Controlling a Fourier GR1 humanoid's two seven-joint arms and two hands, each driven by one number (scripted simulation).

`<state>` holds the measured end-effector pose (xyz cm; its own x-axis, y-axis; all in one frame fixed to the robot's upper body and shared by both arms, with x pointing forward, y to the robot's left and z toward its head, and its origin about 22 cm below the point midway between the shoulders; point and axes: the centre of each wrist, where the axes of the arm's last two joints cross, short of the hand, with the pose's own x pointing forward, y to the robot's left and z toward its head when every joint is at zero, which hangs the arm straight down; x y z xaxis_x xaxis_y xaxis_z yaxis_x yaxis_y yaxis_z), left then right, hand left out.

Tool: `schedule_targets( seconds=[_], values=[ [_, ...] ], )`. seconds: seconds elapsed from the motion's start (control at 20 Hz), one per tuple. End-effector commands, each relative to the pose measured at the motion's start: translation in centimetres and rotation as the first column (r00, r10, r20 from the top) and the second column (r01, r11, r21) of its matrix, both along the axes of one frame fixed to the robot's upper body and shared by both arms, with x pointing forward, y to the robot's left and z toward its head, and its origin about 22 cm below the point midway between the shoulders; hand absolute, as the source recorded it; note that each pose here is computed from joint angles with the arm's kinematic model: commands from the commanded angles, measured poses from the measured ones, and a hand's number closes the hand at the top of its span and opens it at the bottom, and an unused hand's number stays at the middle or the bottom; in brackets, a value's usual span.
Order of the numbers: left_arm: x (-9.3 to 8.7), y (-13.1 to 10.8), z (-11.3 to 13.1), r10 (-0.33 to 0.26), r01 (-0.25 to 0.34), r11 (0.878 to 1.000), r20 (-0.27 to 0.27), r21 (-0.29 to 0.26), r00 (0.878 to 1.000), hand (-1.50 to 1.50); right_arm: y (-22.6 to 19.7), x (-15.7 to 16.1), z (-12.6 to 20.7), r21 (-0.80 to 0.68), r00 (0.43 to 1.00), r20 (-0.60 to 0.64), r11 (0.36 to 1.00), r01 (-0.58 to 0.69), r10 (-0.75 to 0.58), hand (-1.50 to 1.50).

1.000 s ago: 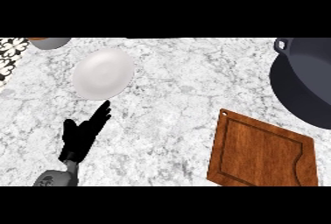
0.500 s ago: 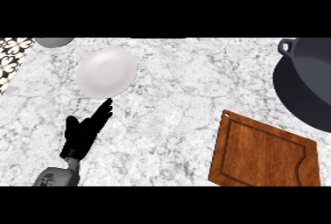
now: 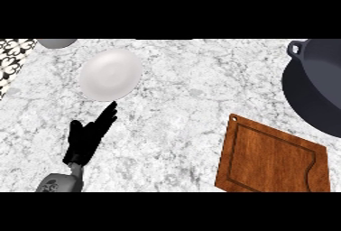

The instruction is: Pick the croissant from the cutting board and place it in the pot

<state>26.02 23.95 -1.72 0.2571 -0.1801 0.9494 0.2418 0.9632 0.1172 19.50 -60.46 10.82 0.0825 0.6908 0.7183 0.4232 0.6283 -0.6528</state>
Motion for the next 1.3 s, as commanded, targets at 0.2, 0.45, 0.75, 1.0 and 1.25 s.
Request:
schedule_targets(
  seconds=[0.2,0.45,0.75,1.0,1.25],
  values=[
    [1.1,0.9,0.7,-0.007,0.007,1.0,0.012,-0.006,1.0,0.0,3.8,7.5,5.3,-0.109,0.992,-0.128,0.994,-0.023,0.009,1.5],
    [0.3,0.1,-1.1,-0.02,0.02,1.0,-0.019,-0.016,1.0,0.0,6.9,11.2,5.7,-0.174,0.97,-0.244,0.984,-0.046,0.002,1.5],
    [-0.1,-1.3,-1.4,-0.035,0.035,0.999,0.001,-0.015,0.999,0.0,10.0,14.6,4.6,-0.362,0.939,-0.339,0.93,-0.065,-0.066,1.5],
    [0.5,-0.6,0.3,-0.049,0.049,0.999,0.013,0.01,0.999,0.0,11.2,15.5,2.8,-0.536,0.875,-0.441,0.84,-0.079,-0.199,1.5],
    [0.8,-1.0,0.3,-0.046,0.046,0.999,0.023,-0.004,0.999,0.0,13.0,17.0,0.2,-0.395,0.681,-0.703,0.909,-0.131,-0.207,1.5]
  ],
)
